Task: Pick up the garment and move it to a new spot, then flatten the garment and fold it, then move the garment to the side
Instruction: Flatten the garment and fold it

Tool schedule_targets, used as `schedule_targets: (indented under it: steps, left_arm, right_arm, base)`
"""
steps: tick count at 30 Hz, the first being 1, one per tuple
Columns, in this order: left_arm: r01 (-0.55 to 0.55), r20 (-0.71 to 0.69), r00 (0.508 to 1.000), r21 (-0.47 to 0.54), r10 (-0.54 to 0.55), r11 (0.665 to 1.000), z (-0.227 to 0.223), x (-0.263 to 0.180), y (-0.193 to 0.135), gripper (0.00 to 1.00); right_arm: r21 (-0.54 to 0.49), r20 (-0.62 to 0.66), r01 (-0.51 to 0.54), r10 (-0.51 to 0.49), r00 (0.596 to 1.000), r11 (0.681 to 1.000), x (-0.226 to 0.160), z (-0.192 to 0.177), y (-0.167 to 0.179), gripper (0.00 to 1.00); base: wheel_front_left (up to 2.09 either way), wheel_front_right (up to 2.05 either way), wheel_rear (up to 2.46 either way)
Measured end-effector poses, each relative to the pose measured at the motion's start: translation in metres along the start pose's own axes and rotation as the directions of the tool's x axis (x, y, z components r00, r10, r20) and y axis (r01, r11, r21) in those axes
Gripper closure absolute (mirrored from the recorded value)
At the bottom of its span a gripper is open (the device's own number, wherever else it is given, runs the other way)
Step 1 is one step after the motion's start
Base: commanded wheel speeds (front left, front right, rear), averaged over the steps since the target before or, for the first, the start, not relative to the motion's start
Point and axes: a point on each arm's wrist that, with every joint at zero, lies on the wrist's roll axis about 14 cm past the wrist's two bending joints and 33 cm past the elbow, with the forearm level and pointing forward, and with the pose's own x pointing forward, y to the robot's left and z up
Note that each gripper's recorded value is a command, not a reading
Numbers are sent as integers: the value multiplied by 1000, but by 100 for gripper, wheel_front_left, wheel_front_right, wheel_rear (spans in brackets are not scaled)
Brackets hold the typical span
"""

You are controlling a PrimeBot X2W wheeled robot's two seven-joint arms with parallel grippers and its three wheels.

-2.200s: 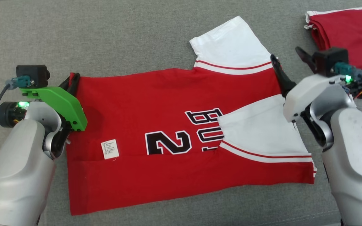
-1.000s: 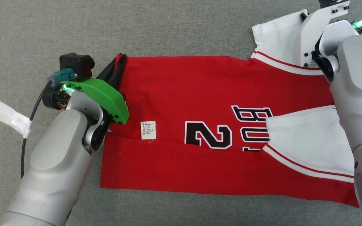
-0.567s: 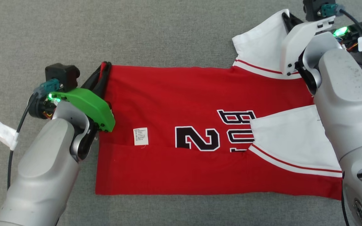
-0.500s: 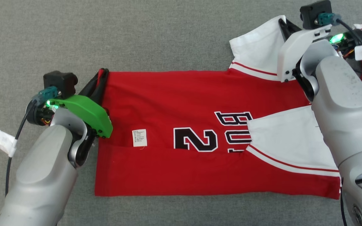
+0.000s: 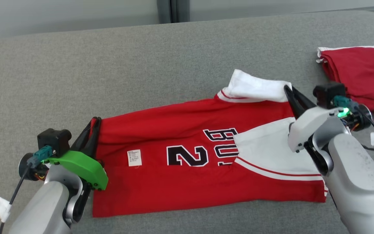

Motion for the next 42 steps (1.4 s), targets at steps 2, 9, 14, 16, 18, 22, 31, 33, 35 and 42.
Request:
schedule_targets:
  steps: [2, 9, 14, 16, 18, 22, 31, 33, 35, 42]
  left_arm:
    - [5, 25, 1000, 2, -5, 1000, 6, -5, -5, 100]
    - [18, 70, 997, -19, -17, 1000, 10, -16, -20, 100]
    - [-1, 74, 997, -49, 4, 999, -1, -31, -23, 100]
    - [-18, 41, 999, -73, 21, 997, -15, -40, -23, 100]
    - [-24, 10, 1000, -79, 25, 997, -28, -48, -24, 100]
    - [-38, -15, 999, -105, 36, 994, -42, -57, -28, 50]
    - [-131, -4, 991, -164, 132, 978, -48, -70, -17, 0]
    - [-151, 21, 987, -182, 157, 972, -43, -72, -15, 0]
    - [-158, 53, 984, -178, 170, 971, -34, -73, -14, 0]
    - [-181, 108, 973, -179, 202, 967, -22, -78, -12, 0]
  right_arm:
    - [19, 14, 20, -20, 1000, 1000, -17, 0, -4, 100]
    - [77, 20, 94, -96, 995, 993, -69, -5, -10, 100]
    - [110, -22, 135, -133, 991, 985, -93, -20, -11, 100]
    - [129, -38, 147, -143, 989, 981, -100, -26, -9, 100]
    - [141, -53, 157, -151, 987, 977, -105, -33, -9, 100]
    - [155, -74, 175, -165, 983, 972, -113, -42, -10, 65]
    - [166, -85, 209, -197, 977, 964, -127, -51, -16, 0]
    - [168, -79, 219, -208, 975, 961, -130, -50, -18, 0]
    - [169, -76, 224, -214, 974, 960, -132, -50, -20, 0]
    - [139, -104, 210, -197, 975, 968, -127, -53, -16, 0]
  base:
    - [0, 0, 0]
    - [0, 0, 0]
    - [0, 0, 0]
    - [0, 0, 0]
    - [0, 0, 0]
    - [0, 0, 0]
    - [0, 0, 0]
    - [0, 0, 0]
    - [0, 0, 0]
    - [0, 0, 0]
